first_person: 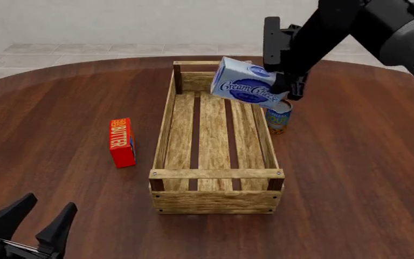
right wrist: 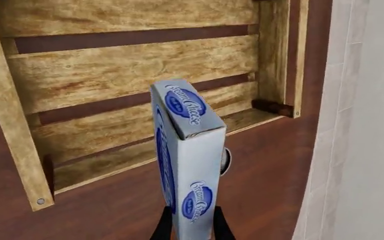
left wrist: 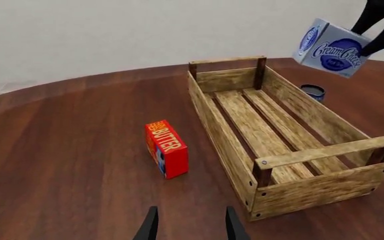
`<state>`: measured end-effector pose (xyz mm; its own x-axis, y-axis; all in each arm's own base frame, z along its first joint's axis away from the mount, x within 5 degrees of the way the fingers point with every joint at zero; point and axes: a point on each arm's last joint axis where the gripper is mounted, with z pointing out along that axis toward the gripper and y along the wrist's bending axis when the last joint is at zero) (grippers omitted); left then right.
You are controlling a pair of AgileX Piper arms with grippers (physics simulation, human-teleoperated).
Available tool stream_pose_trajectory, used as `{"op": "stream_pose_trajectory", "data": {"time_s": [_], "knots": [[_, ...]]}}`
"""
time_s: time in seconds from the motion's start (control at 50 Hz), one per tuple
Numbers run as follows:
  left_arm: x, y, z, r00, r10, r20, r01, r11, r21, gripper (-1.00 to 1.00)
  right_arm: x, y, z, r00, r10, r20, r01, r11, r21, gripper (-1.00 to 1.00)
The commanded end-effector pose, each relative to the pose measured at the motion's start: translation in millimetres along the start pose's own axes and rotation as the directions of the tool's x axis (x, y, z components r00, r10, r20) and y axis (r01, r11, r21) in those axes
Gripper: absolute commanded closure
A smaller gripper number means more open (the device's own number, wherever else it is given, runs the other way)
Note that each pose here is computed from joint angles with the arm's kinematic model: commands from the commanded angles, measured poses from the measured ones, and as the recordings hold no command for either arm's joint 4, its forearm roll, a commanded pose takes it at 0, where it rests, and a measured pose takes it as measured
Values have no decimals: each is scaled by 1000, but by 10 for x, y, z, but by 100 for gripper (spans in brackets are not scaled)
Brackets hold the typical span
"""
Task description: Pick up the cream cheese and put it in the tray.
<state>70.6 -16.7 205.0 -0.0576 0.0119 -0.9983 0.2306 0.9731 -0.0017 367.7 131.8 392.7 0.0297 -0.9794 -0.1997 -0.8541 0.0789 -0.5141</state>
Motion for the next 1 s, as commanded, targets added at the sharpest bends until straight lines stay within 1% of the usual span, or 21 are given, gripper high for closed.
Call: {"op": "stream_pose_trajectory", "data": {"time_s": [0.02, 0.04, 0.1, 0.22, 0.26, 0.36, 0.52, 0.74, 0.84, 0.86, 0.88, 0.98, 1.0], "knots": [[-2, -1, -2, 1000, -3, 2, 3, 1000, 1, -100, -315, 28, 163, 998, -52, 37, 53, 998, -18, 100], [-1, 0, -3, 1000, -3, 2, 3, 1000, 0, -100, -380, 39, 175, 997, -59, 46, 60, 998, -19, 100], [0, -1, -7, 1000, -4, 2, 4, 1000, 1, -100, -443, 43, 208, 997, -62, 53, 63, 998, -21, 100], [-2, -3, -6, 1000, -7, 4, 7, 1000, 4, -100, -560, 73, 339, 995, -85, 60, 88, 995, -41, 100], [-2, -2, -6, 1000, -7, 4, 7, 1000, 3, -100, -570, 72, 359, 994, -86, 60, 88, 995, -43, 100], [0, -3, -17, 1000, -9, 4, 9, 1000, 4, -100, -648, 102, 469, 992, -110, 63, 113, 992, -61, 100], [3, -2, -33, 1000, -9, 6, 9, 1000, 3, -100, -574, 47, 622, 989, -141, 47, 144, 987, -74, 100], [6, -5, -30, 1000, -8, 3, 8, 1000, 7, -100, -630, 76, 741, 988, -145, 47, 149, 984, -94, 100], [6, -5, -29, 1000, -8, 2, 8, 1000, 7, -100, -615, 73, 783, 987, -157, 44, 161, 982, -99, 100], [5, -5, -28, 1000, -8, 2, 8, 1000, 7, -100, -612, 64, 788, 985, -168, 46, 171, 981, -93, 100], [5, -5, -26, 1000, -8, 2, 8, 1000, 7, -100, -611, 56, 810, 985, -164, 46, 168, 981, -92, 100], [5, -5, -30, 1000, -7, 3, 7, 1000, 7, -100, -537, 111, 942, 984, -174, 37, 177, 979, -104, 100], [6, -5, -32, 1000, -7, 3, 7, 1000, 7, -100, -536, 144, 973, 982, -184, 38, 187, 976, -107, 100]]}}
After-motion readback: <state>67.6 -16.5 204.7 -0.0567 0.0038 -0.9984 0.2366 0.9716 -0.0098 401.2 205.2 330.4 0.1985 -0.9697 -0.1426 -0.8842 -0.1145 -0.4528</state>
